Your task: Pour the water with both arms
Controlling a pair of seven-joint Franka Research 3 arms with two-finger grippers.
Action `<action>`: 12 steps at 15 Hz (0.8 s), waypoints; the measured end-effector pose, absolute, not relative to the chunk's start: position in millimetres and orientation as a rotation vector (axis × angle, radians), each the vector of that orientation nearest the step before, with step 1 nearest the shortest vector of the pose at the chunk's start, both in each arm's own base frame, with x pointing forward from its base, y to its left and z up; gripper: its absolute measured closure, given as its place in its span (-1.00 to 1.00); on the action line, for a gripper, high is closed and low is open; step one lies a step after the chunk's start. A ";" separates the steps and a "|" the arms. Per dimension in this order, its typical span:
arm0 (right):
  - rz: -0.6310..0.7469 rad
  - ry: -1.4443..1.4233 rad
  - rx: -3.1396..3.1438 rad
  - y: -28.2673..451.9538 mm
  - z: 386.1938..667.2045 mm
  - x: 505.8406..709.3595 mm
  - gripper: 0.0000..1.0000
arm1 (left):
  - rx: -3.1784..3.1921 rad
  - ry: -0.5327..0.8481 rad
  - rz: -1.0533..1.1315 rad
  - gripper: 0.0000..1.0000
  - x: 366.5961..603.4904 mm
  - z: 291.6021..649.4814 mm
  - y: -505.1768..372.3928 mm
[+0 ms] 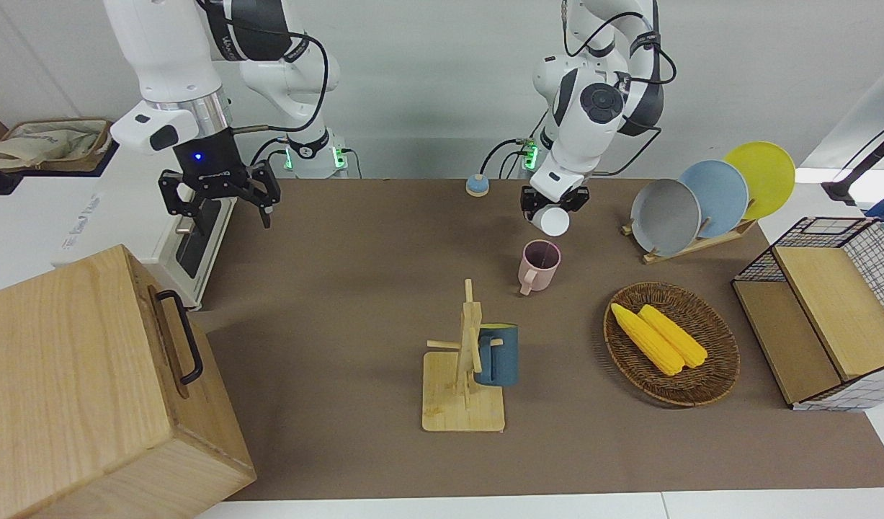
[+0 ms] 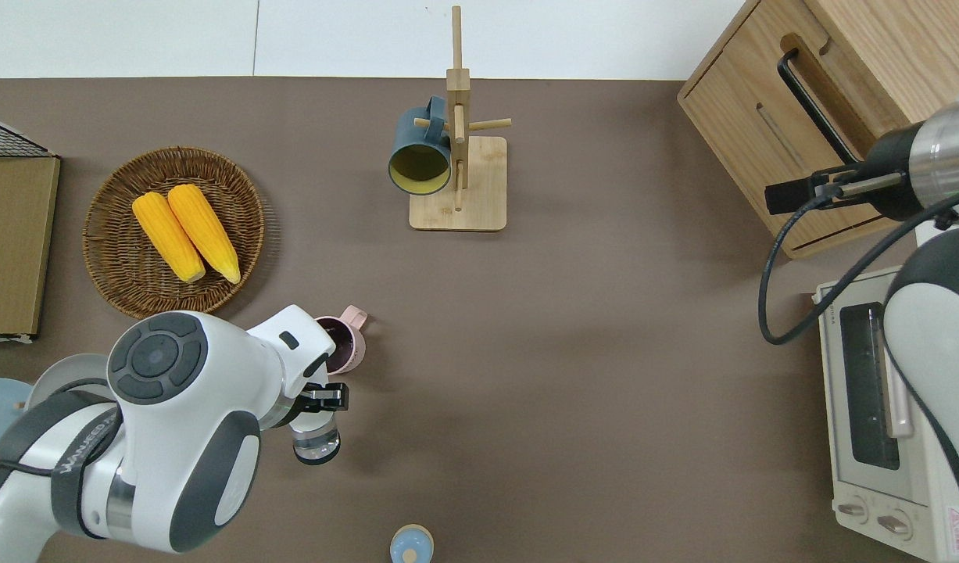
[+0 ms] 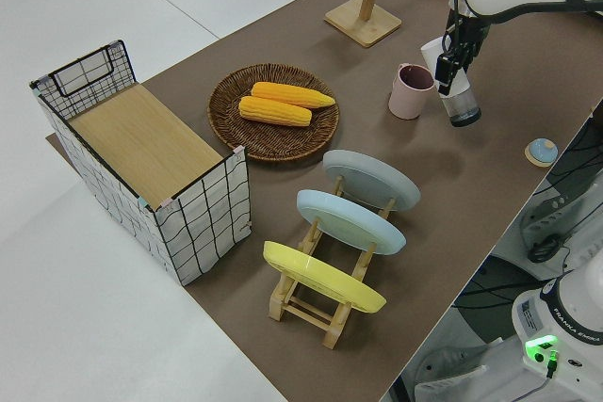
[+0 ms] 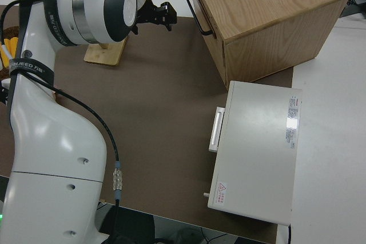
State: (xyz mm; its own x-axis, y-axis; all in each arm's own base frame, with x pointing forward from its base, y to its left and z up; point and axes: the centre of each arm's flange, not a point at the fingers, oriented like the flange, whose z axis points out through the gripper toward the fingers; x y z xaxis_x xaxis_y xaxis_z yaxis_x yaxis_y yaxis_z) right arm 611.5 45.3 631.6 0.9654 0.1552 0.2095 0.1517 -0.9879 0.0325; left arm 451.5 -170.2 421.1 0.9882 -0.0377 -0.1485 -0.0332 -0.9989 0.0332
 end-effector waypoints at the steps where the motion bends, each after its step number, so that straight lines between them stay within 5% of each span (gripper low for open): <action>1: 0.332 0.242 3.098 45.3 631.6 611.5 -0.98 | 3.104 -0.055 -0.228 -0.28 449.8 421.7 -169.7; 12: 0.332 0.242 3.098 45.3 631.6 611.5 -0.98 | 3.087 -0.004 0.022 -0.28 430.1 429.1 -162.4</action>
State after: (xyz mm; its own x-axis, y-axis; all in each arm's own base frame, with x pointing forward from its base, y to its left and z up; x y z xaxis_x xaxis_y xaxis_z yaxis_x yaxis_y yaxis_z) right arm 611.5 45.3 631.6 0.9654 0.1551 0.2095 0.1517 -0.9879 0.0325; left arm 430.1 -162.4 429.1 0.9999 -0.0025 0.0143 -0.0033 -0.9985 0.0542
